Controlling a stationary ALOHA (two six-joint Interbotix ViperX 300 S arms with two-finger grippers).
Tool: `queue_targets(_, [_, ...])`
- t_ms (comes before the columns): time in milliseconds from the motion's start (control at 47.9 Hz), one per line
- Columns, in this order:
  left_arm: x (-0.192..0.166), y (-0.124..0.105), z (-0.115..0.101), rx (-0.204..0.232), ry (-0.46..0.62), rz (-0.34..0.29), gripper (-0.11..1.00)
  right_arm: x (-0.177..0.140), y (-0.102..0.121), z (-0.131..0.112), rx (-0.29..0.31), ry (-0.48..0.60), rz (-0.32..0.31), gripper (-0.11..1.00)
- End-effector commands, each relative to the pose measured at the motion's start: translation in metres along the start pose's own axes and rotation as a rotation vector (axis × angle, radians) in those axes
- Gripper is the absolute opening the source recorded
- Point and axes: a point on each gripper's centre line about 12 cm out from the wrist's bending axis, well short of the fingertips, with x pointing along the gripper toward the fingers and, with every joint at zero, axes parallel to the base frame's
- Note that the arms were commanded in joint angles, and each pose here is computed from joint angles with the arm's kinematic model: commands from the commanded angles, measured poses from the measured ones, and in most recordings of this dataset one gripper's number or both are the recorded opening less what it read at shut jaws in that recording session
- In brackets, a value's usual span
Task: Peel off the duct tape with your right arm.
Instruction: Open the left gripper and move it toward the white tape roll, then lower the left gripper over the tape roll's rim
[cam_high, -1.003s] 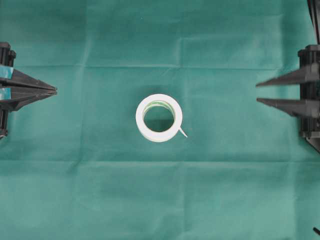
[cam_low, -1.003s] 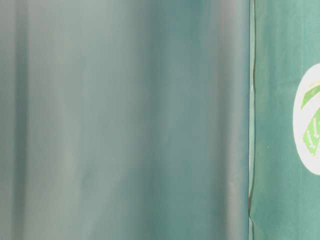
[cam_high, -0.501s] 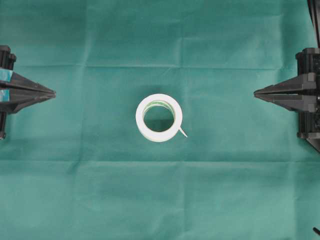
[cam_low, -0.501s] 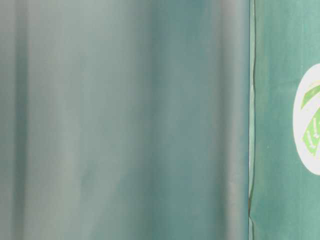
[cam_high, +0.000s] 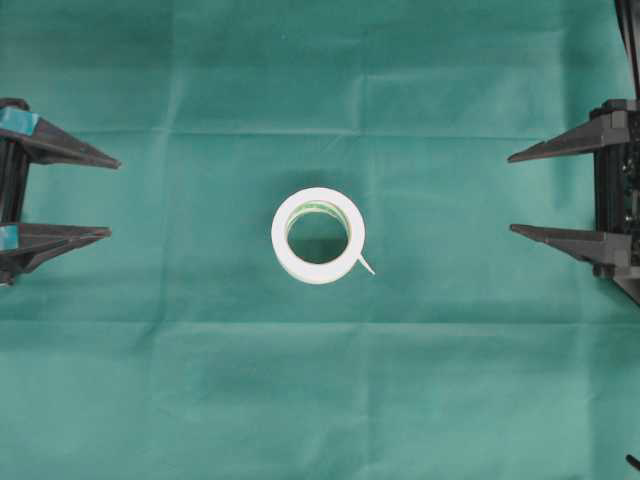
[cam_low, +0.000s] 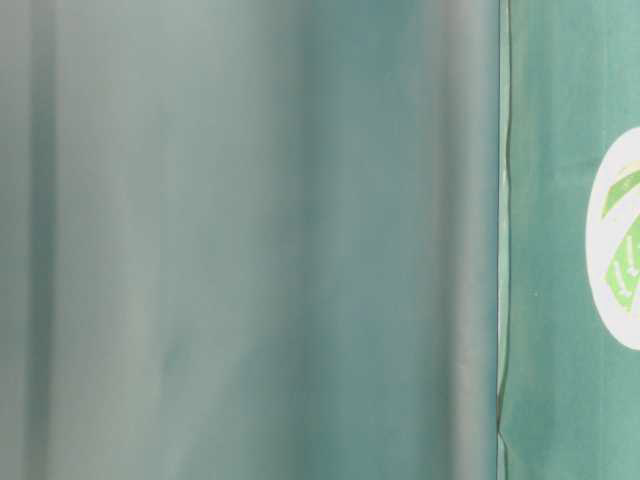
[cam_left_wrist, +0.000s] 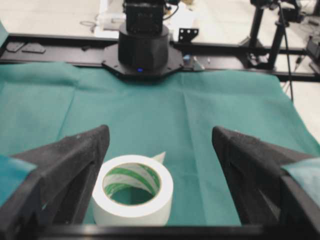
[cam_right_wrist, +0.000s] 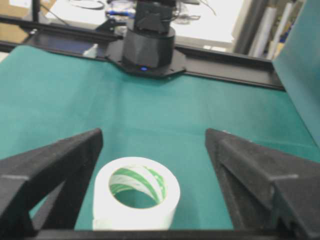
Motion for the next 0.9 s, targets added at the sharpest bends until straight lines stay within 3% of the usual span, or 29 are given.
queue_targets(0, [0.015,-0.001,0.01,-0.002,-0.014,-0.003,0.96,0.002,0.0,0.006,-0.003,-0.017,0.001,0.75])
queue_targets(878, [0.15,-0.006,-0.001,0.006,0.065,-0.009,0.95,0.001,0.0,0.001,-0.001,-0.005,-0.001,0.75])
